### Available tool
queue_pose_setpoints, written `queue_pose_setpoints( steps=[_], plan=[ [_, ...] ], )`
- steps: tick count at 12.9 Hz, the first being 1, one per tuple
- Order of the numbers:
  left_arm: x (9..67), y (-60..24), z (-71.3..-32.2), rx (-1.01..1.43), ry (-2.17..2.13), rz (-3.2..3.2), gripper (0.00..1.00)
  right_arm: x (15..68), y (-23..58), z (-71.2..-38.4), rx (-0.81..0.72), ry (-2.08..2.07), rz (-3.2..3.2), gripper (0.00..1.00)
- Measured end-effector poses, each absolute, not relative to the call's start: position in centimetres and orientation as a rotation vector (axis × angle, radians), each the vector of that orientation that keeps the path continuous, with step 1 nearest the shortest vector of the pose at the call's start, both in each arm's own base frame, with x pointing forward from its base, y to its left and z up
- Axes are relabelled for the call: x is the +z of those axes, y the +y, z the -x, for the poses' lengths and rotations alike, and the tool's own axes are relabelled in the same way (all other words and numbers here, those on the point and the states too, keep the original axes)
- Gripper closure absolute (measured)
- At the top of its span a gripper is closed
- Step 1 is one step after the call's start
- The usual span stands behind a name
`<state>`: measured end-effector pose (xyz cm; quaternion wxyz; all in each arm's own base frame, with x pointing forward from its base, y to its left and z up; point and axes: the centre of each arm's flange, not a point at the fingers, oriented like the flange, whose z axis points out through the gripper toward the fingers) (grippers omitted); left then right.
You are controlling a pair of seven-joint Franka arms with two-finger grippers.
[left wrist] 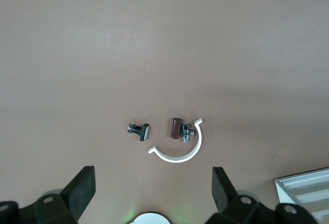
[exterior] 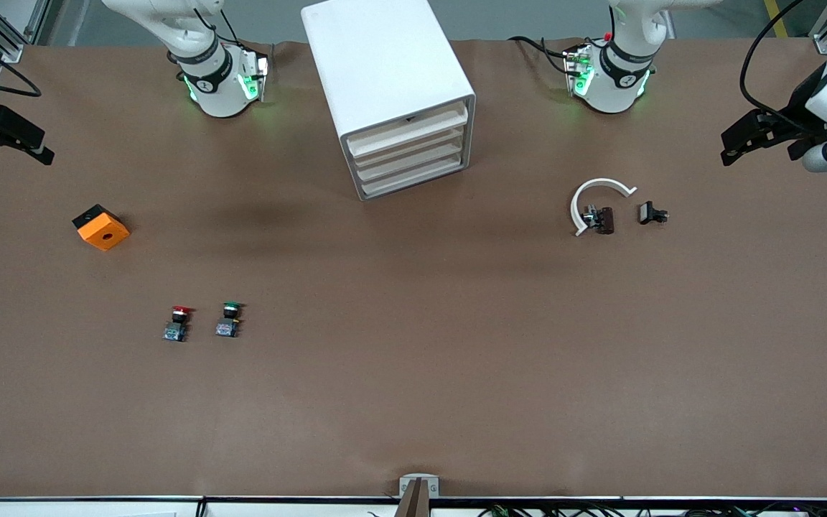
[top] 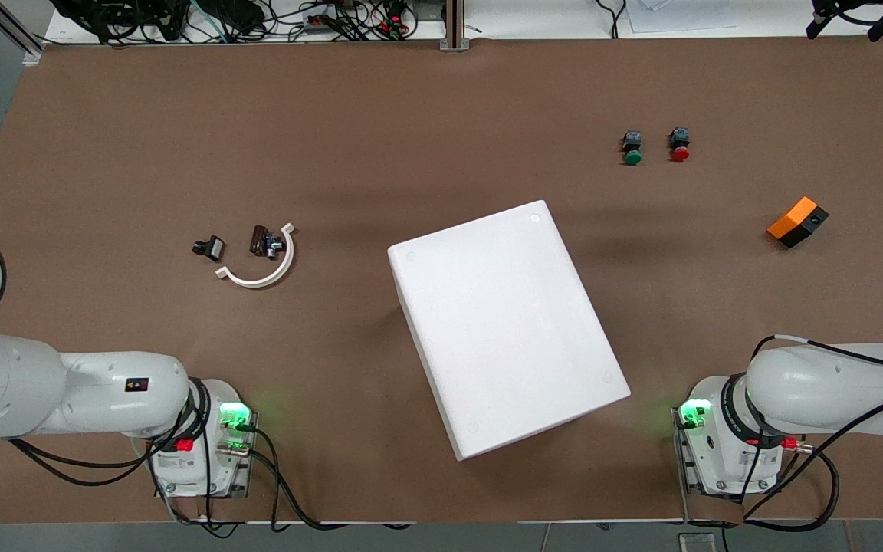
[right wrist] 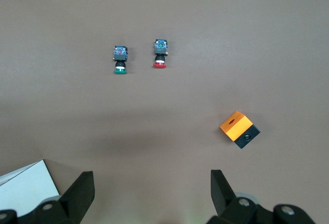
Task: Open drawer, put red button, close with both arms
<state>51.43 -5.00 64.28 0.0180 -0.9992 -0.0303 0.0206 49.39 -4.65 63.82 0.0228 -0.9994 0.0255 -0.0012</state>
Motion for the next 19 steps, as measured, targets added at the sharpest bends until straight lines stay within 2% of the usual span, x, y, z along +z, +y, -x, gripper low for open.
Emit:
queue_pose_setpoints(
  steps=[7,10,13,19],
  plan=[
    [61.2,-6.8,-53.4,0.151,-0.044,3.117,0.00,63.7,-4.6,-49.3,0.012,0.077,3.095,0.00],
    [56.9,-9.6,-55.8,0.207,0.011,3.126,0.00,63.7,-4.6,-49.3,0.014,0.077,3.095,0.00],
    [51.9,-14.3,-57.5,0.255,-0.145,3.122,0.00,63.7,-4.6,-49.3,0.015,0.077,3.095,0.00],
    [39.1,-26.0,-56.7,0.498,-0.509,2.968,0.00,63.6,-4.6,-49.3,0.018,0.078,3.094,0.00]
  ],
)
